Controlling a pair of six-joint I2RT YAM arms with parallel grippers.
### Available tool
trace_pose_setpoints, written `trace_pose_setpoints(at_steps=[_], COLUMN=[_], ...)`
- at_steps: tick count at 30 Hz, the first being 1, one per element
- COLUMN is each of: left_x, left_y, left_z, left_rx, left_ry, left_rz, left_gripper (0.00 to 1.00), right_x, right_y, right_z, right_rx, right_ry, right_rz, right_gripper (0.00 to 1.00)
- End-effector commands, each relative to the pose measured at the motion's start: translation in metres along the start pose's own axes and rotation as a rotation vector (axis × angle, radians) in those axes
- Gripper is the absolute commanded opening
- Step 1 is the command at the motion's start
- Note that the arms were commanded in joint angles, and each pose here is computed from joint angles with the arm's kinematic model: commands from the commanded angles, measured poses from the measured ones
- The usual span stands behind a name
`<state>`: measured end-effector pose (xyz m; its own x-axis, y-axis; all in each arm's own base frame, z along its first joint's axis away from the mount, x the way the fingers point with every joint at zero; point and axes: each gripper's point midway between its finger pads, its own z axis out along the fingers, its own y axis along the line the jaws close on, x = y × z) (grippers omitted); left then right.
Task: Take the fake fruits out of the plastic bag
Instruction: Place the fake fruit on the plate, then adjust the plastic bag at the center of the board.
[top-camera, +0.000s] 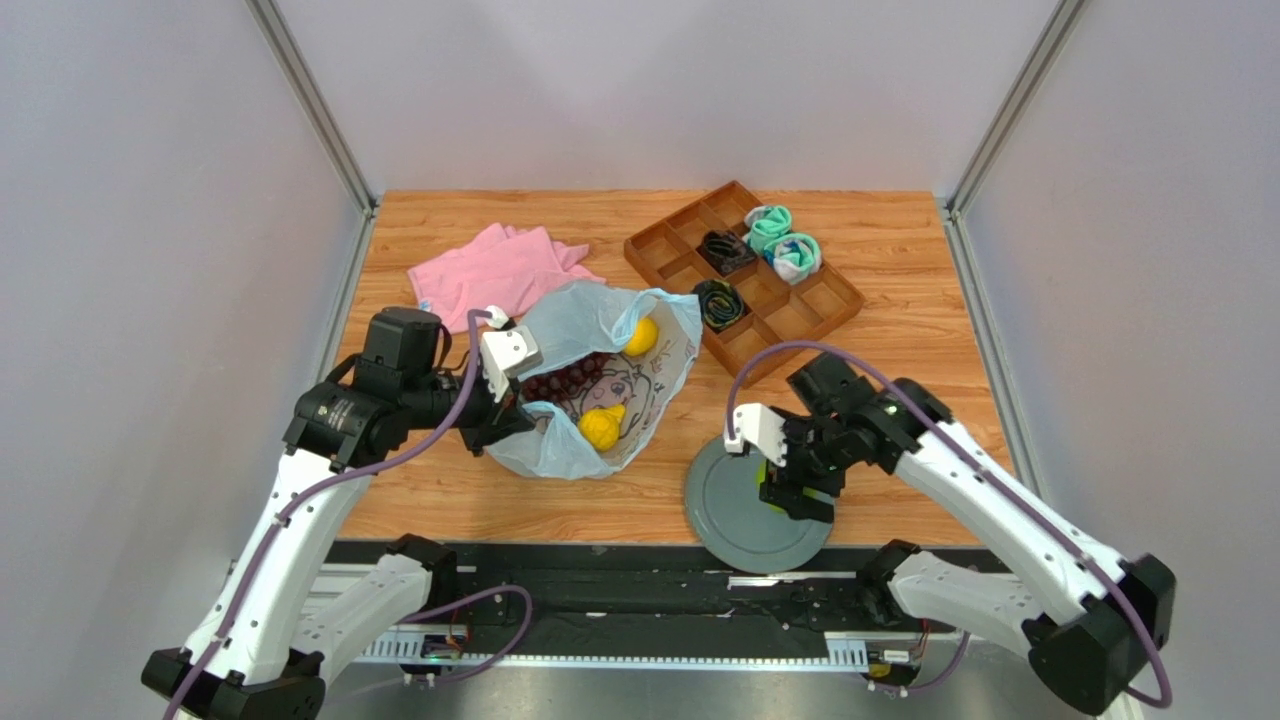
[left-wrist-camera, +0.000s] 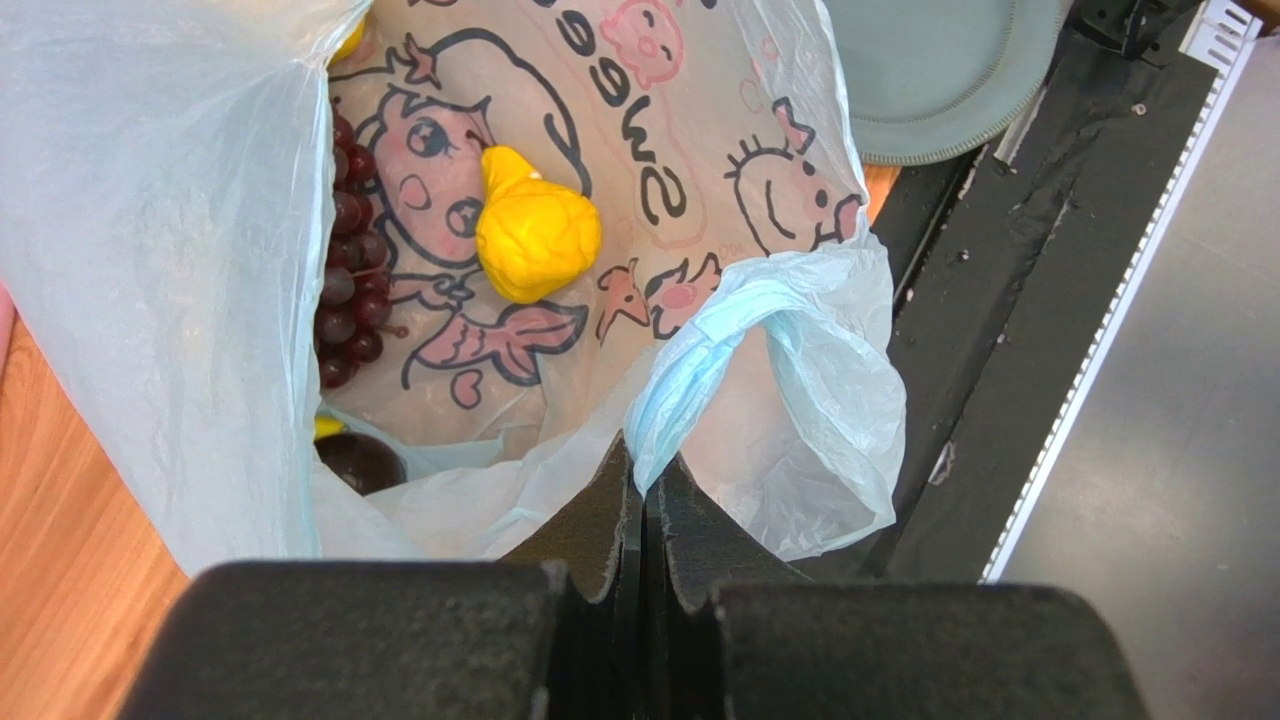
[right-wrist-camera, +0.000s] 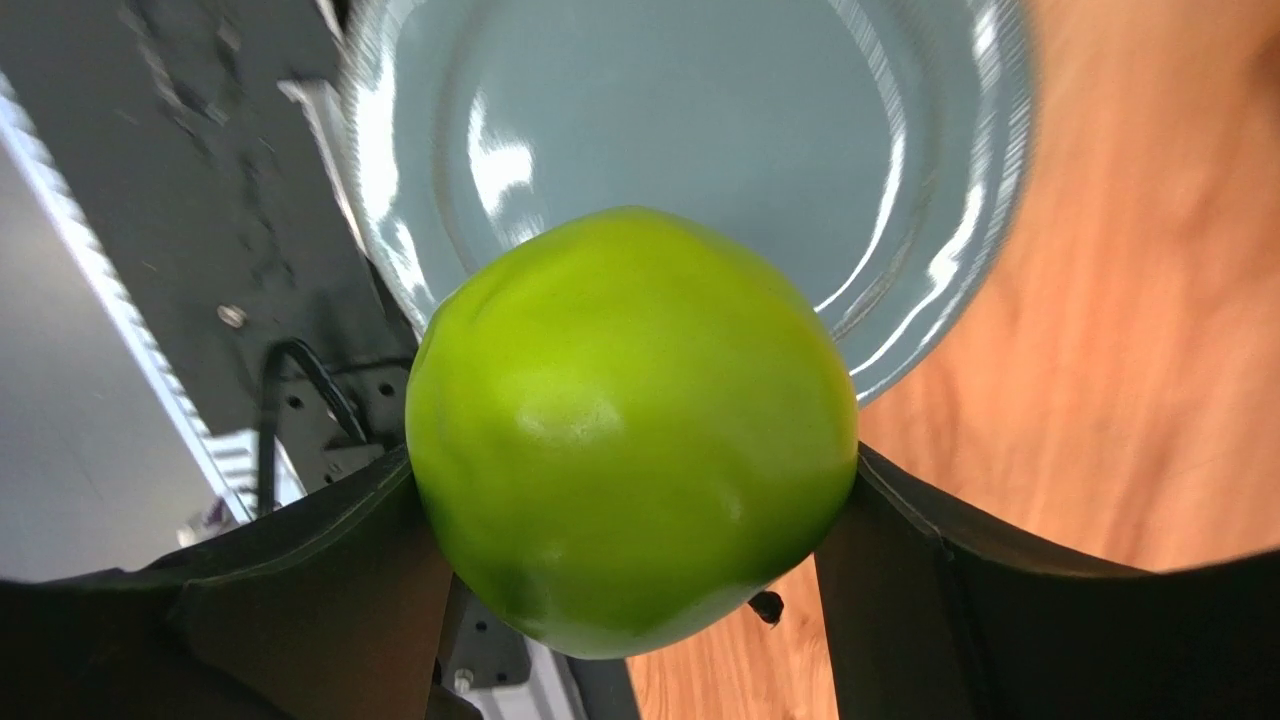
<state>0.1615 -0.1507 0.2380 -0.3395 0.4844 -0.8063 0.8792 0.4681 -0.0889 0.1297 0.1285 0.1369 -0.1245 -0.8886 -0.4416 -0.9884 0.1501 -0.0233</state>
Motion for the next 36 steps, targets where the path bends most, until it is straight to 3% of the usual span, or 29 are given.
trace_pose_setpoints(at_steps=[1,5,11,12,17,20,21,23,25,26,29,32,36], left_x=[-0.021,-0.020,-0.014,-0.013,-0.013,-0.015,-0.015,-0.012,-0.007,-0.003,-0.002,-0.005,0.009], left_y=[0.005,0.004,-0.001,-0.002,-0.007,-0.010,-0.011,-0.016,-0.022,-0.024,-0.029,-0.030,-0.022], left_z=[-0.007,-0.007,-0.004,-0.004,-0.004,-0.005,-0.006,-0.008,-0.012,-0.013,-0.018,-0.026,-0.037], left_rx=[-0.023,-0.019,0.009,0.014,0.038,0.050,0.052,0.065,0.082,0.089,0.093,0.083,0.036], left_ry=[-0.051,-0.050,-0.041,-0.039,-0.045,-0.049,-0.050,-0.042,-0.035,-0.024,-0.030,-0.027,0.054], left_rz=[0.038,0.038,0.021,0.020,0.020,0.016,0.016,0.010,0.031,0.032,0.022,0.039,0.182], left_gripper=[0.00,0.00,0.00,0.00,0.00,0.00,0.00,0.00,0.00,0.00,0.00,0.00,0.00], right_x=[0.033,0.030,0.026,0.023,-0.014,-0.066,-0.097,-0.150,-0.190,-0.214,-0.254,-0.276,-0.271], right_y=[-0.030,-0.048,-0.065,-0.065,-0.049,-0.030,-0.032,-0.029,-0.036,-0.044,-0.045,-0.041,-0.025], right_z=[0.023,0.043,0.055,0.053,0.016,-0.024,-0.052,-0.081,-0.100,-0.109,-0.084,-0.032,0.060], right_rx=[0.116,0.169,0.238,0.241,0.166,0.055,0.060,0.031,0.055,0.077,0.016,-0.049,-0.107], right_ry=[0.171,0.152,0.127,0.118,-0.005,-0.178,-0.292,-0.527,-0.667,-0.745,-0.776,-0.770,-0.680], right_rz=[0.016,0.031,0.063,0.082,0.160,0.167,0.131,0.096,0.072,0.051,-0.046,-0.090,-0.059], right_gripper=[0.49,0.51,0.85,0.99,1.00,1.00,1.00,0.97,0.93,0.82,0.61,0.52,0.47])
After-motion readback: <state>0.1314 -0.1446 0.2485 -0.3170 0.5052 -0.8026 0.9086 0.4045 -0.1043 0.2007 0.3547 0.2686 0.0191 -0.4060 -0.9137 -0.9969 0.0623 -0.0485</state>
